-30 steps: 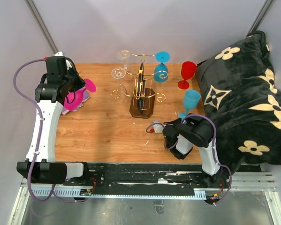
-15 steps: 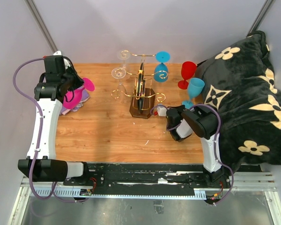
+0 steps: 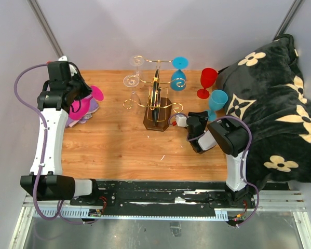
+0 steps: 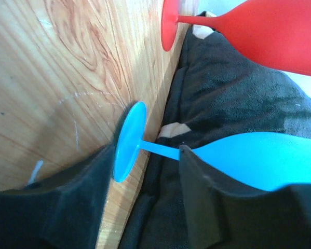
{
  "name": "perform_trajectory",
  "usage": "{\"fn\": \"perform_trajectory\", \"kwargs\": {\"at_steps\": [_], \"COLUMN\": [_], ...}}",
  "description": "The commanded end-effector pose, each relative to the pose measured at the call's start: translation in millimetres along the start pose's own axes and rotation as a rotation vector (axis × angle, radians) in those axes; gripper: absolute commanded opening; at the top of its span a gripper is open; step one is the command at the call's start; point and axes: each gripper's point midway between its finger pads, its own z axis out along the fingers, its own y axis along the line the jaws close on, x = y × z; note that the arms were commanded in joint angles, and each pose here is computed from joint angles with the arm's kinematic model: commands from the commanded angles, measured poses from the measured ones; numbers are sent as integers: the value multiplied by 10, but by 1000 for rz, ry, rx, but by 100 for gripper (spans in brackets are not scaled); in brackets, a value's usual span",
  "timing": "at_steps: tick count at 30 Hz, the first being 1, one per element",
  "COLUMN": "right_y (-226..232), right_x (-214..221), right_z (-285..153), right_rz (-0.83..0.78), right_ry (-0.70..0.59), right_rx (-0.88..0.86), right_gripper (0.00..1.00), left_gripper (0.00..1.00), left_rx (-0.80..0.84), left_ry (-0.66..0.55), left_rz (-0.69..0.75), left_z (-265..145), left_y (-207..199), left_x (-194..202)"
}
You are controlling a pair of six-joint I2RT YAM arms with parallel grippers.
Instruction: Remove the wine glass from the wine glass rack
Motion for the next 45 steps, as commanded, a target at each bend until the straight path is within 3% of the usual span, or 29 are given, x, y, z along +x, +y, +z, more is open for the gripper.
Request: {"fn": "perform_trajectory", "kwargs": {"at_steps": [1,4,5,12,21,29,32,36,43,45], "right_y": [330,260,252,177,10,-139,-129,-263,-449,-477], "right_x": [182,193,187,110,18,-43,10,-38,22,-14], "right_z": [-88,-186,-221,-458,-812,-1178,-1253,-1387,-1575,-1657], "right_rz": [-39,-30,-31,50,62,86,103,259,368,415], "right_ry": [16,10,5,-47,-37,31,27,44,129,114], "right_rx": [-131,-130,-139,-237,-286,-328,-348,-377,-331,-345], "right_gripper": [61,89,93,99,99,98,99,98,98,98], "left_gripper": [1,1,1,0,1,0,1,0,0,0], "left_rx": [20,11,11,5,-78,-153,-174,-166,-288,-288], "left_ry": [-45,-37,-29,-13,17,119,60,-101,-454,-461], "left_rz": [9,4,3,-3,9,173,249,353,798,853], "left_z": [8,66,96,207,515,1063,1138,1252,1369,1551], "left_y": [-29,-9,-8,-3,77,230,300,237,-228,-249], "left_x": [-123,-109,-93,-93,-240,-241,-329,-583,-805,-812]}}
